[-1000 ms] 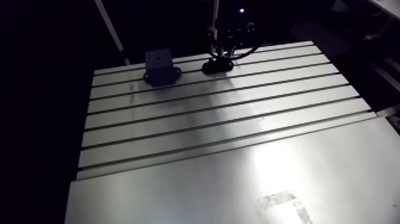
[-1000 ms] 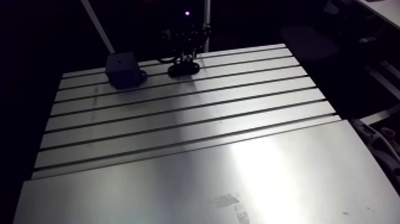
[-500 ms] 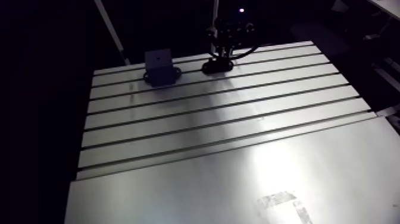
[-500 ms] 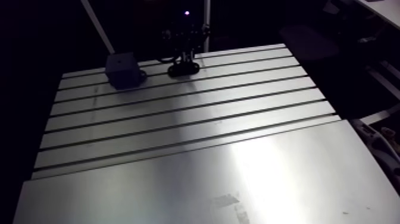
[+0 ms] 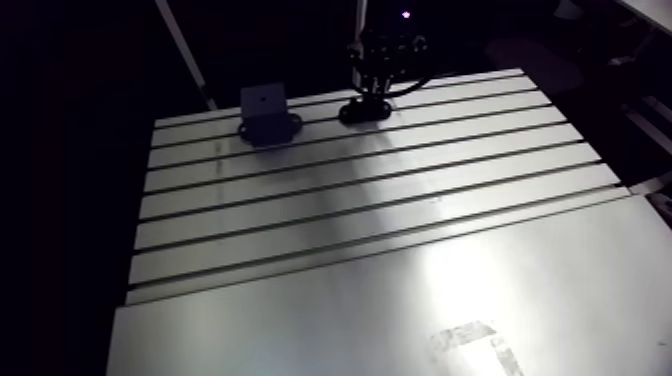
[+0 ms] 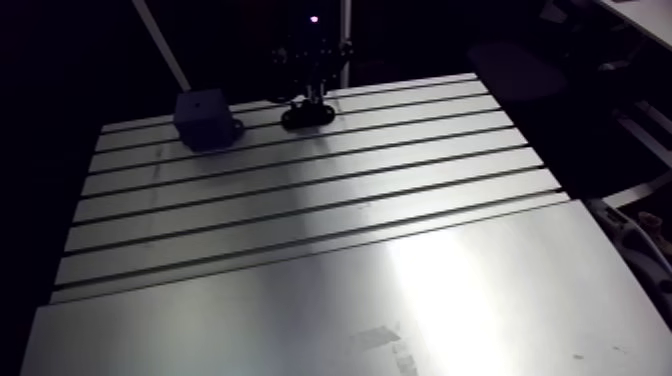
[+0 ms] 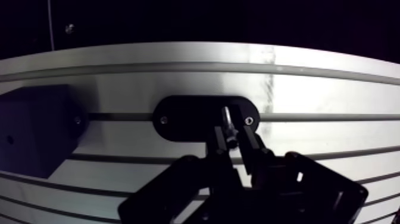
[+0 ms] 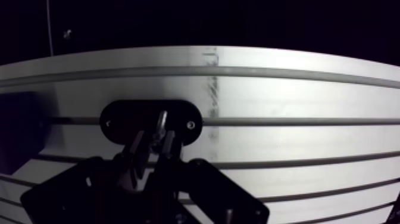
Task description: Pick up the M10 bolt and insert it into the hole until fully seated.
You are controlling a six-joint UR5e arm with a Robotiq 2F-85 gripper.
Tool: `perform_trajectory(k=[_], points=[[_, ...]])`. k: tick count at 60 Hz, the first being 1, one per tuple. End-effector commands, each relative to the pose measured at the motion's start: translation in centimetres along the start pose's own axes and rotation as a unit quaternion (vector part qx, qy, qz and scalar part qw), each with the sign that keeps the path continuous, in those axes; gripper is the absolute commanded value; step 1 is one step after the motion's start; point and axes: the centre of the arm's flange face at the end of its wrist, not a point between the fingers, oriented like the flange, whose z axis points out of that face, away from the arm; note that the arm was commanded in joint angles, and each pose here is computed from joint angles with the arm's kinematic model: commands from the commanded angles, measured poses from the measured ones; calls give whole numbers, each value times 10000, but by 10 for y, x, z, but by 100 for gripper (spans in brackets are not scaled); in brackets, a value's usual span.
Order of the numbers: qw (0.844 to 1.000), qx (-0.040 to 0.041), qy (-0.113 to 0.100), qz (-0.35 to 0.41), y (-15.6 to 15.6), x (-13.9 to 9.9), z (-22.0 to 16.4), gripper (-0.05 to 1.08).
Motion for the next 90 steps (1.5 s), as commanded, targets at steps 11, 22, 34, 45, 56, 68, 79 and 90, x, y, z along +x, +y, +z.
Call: perform_trajectory(k=[11, 22, 34, 45, 56, 68, 79, 90], points=[[10000, -3, 65, -5, -2, 2, -8, 92], [9999, 7, 115, -23, -5, 3, -12, 93], [9997, 5, 259, -19, -6, 9, -28, 96], [9991, 6, 423, -20, -8, 10, -48, 103], [9995, 64, 323, -15, -17, 17, -85, 107], [9999, 137, -60, 70, -36, 28, -115, 108], [9984, 208, -516, -65, -55, 33, -144, 108], [9972, 246, -698, -124, -66, 36, -152, 108]])
